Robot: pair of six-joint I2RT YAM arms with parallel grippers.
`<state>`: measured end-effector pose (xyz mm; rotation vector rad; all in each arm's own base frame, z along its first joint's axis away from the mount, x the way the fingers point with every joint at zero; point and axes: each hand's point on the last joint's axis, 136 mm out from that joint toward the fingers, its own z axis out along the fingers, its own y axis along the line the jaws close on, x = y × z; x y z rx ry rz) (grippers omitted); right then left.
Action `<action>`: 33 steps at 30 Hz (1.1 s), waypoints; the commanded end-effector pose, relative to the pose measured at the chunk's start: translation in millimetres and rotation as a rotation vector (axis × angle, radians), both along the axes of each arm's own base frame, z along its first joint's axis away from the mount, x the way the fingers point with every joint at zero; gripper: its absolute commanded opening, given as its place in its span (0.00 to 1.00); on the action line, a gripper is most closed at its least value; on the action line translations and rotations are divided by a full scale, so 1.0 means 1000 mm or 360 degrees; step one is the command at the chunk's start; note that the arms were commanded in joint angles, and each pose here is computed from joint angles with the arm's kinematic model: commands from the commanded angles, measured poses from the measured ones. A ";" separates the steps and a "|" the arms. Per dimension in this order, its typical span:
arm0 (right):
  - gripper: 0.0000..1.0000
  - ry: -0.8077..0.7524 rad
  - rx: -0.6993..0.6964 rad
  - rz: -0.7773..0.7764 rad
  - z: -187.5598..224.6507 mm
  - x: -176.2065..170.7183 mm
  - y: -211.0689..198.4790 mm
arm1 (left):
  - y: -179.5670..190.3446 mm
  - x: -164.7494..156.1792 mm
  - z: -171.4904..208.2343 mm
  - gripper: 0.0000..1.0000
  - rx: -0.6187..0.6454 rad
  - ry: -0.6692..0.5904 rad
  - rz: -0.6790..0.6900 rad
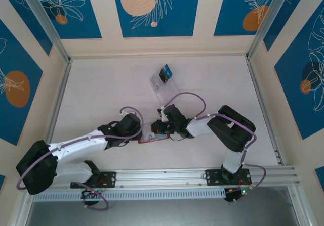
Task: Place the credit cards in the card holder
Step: Insert the credit card into the card slot.
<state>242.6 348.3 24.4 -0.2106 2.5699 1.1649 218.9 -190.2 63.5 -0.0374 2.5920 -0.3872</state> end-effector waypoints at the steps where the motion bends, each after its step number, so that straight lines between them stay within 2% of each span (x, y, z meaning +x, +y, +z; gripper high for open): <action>1: 0.00 0.0123 -0.0230 0.0008 -0.037 -0.018 -0.020 | 0.013 -0.007 -0.014 0.23 0.0078 0.0080 -0.0013; 9: 0.00 0.0118 -0.0243 0.0017 -0.035 -0.019 -0.019 | 0.000 0.003 -0.028 0.13 0.0128 0.0118 -0.0096; 17: 0.00 0.0119 -0.0239 0.0013 -0.033 -0.021 -0.020 | -0.001 0.000 -0.053 0.06 0.0149 0.0191 -0.0105; 33: 0.00 0.0137 -0.0185 -0.0085 -0.032 -0.025 -0.011 | -0.002 -0.012 -0.074 0.03 0.0111 0.0255 -0.0101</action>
